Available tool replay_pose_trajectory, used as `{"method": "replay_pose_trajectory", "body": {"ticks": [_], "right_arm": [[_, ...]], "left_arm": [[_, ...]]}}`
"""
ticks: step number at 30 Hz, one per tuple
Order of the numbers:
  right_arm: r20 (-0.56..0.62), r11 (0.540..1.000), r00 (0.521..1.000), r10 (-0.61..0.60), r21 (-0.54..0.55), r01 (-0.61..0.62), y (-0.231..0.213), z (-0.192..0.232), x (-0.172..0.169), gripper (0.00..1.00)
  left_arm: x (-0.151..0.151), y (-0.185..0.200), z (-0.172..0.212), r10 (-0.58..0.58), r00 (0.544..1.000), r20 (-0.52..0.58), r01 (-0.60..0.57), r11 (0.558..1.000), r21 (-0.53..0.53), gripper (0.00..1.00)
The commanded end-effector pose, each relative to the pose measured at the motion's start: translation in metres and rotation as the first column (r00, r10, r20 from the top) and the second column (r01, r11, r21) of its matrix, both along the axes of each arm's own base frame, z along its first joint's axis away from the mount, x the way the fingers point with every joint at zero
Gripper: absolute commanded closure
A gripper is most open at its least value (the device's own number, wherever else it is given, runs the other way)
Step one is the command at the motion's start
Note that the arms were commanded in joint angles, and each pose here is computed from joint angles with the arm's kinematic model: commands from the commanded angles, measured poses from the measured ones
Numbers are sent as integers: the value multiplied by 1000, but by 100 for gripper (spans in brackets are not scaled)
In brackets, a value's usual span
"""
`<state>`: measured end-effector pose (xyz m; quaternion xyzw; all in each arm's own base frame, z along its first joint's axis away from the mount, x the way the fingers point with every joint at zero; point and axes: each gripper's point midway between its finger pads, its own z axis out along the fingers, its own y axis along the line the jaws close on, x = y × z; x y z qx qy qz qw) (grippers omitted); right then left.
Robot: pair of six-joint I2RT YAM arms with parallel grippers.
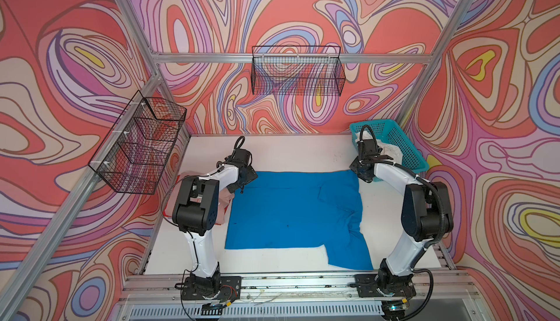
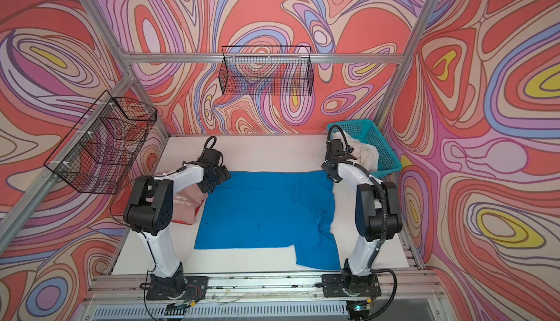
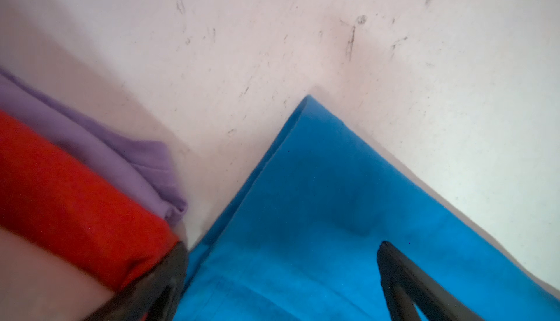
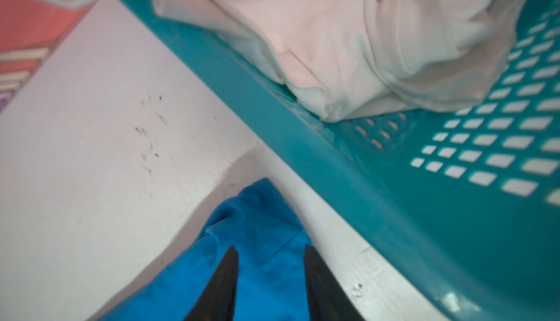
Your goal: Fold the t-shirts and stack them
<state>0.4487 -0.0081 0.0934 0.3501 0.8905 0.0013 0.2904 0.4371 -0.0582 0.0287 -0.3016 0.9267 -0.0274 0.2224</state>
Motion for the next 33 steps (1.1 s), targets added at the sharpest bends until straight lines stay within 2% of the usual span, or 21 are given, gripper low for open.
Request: {"method": "replay_pose_trajectory", "body": {"ticks": [1, 5, 7, 11, 13, 17, 21, 26, 33], "right_arm": [[21, 999, 1000, -12, -43, 13, -8, 17, -8, 54], [57, 998, 997, 60, 17, -61, 7, 18, 4, 60], [51, 991, 992, 119, 57, -122, 20, 6, 16, 62], [50, 982, 987, 156, 96, -160, 33, 0, 37, 63], [3, 986, 989, 145, 78, -145, 36, -10, 37, 63], [21, 984, 988, 156, 85, -157, 54, -23, 31, 64], [-62, 989, 990, 124, 83, -119, 49, -57, 17, 66], [-101, 993, 989, 104, 59, -98, 41, -75, 11, 62], [-118, 993, 988, 97, 72, -89, 33, -77, 5, 50]], "left_arm": [[-40, 18, -31, 58, 983, -174, -53, 998, 36, 0], [-42, 19, -31, 72, 982, -177, -66, 997, 40, 0], [-43, 20, -31, 79, 981, -177, -73, 997, 40, 0], [-48, 22, -31, 101, 980, -171, -95, 995, 41, 0], [-52, 23, -30, 115, 978, -172, -109, 993, 41, 0], [-52, 24, -30, 122, 978, -171, -116, 992, 41, 0], [-52, 23, -30, 121, 977, -175, -116, 992, 41, 0], [-46, 23, -26, 114, 980, -164, -108, 993, 42, 0], [-38, 19, -17, 87, 988, -130, -85, 996, 24, 0]]}}
